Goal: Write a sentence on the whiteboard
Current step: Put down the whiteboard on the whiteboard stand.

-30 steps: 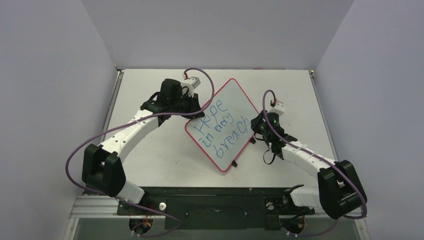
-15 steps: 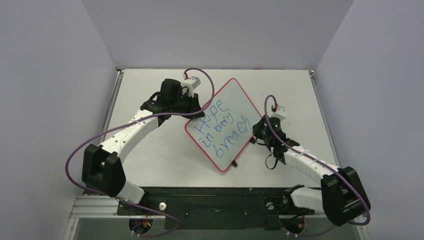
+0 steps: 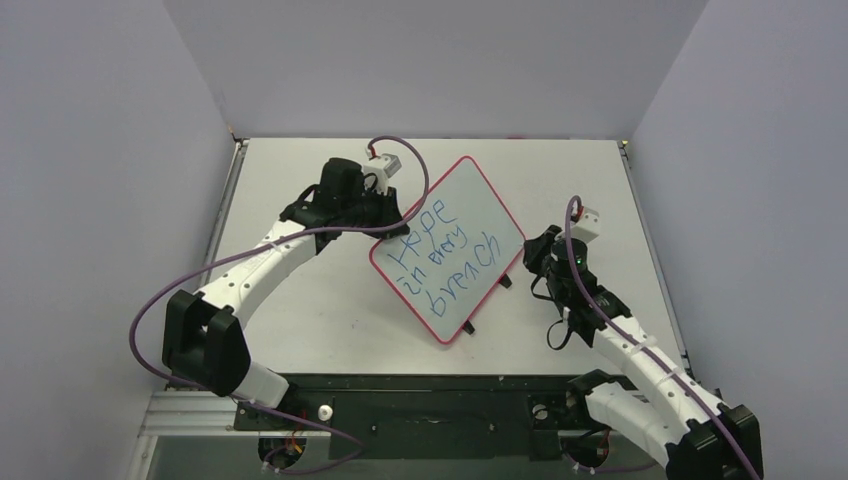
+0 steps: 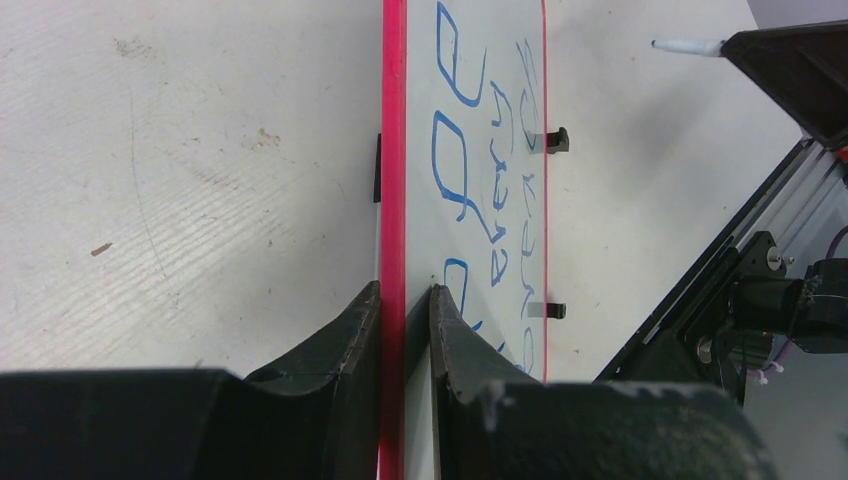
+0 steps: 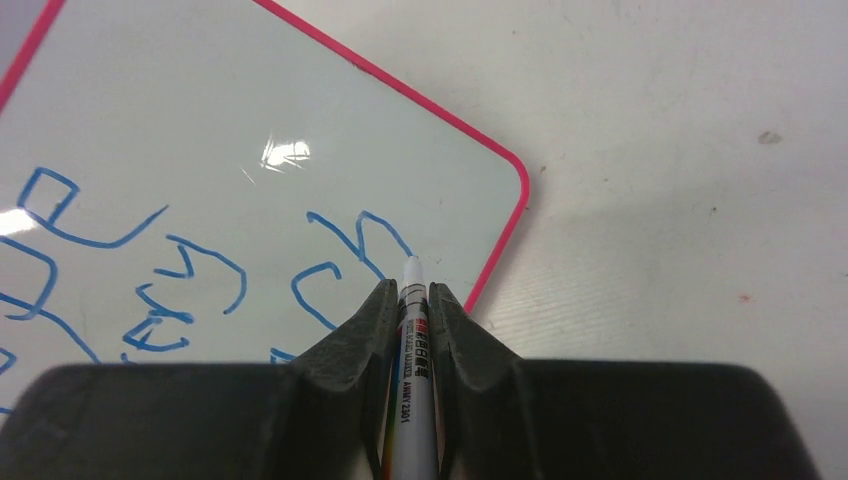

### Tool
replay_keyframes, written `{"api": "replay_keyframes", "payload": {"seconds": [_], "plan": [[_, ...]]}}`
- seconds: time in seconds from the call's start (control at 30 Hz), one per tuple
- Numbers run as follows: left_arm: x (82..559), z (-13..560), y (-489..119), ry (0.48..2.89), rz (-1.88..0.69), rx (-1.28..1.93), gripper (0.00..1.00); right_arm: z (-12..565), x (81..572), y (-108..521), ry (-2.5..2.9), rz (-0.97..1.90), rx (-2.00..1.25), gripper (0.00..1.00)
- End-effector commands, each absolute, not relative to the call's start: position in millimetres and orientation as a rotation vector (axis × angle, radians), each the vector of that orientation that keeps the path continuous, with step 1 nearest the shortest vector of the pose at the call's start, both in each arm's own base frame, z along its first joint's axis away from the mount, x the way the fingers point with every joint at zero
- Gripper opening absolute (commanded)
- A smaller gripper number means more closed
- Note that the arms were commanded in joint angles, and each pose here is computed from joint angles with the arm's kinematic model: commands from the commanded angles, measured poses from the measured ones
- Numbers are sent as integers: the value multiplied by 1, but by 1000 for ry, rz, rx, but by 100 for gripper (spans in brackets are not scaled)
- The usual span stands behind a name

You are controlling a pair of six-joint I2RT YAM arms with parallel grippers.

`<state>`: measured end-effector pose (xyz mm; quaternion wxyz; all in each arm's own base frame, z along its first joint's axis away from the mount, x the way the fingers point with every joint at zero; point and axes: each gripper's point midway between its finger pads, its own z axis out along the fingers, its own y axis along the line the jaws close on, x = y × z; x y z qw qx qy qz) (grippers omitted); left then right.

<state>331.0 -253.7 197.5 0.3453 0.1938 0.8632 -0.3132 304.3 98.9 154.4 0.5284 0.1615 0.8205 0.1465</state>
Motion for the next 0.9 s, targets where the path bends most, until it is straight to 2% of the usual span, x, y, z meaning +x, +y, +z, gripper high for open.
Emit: {"api": "replay_keyframes", "payload": {"seconds": [0.0, 0.2, 0.87], "plan": [[325, 188, -236, 2268, -681, 536, 0, 196, 307, 94, 1871, 342, 383, 0], [321, 184, -234, 2309, -701, 457, 0, 211, 309, 94, 1829, 360, 395, 0], [298, 131, -214, 2354, -644, 295, 0, 202, 313, 101, 1854, 378, 378, 0]]}}
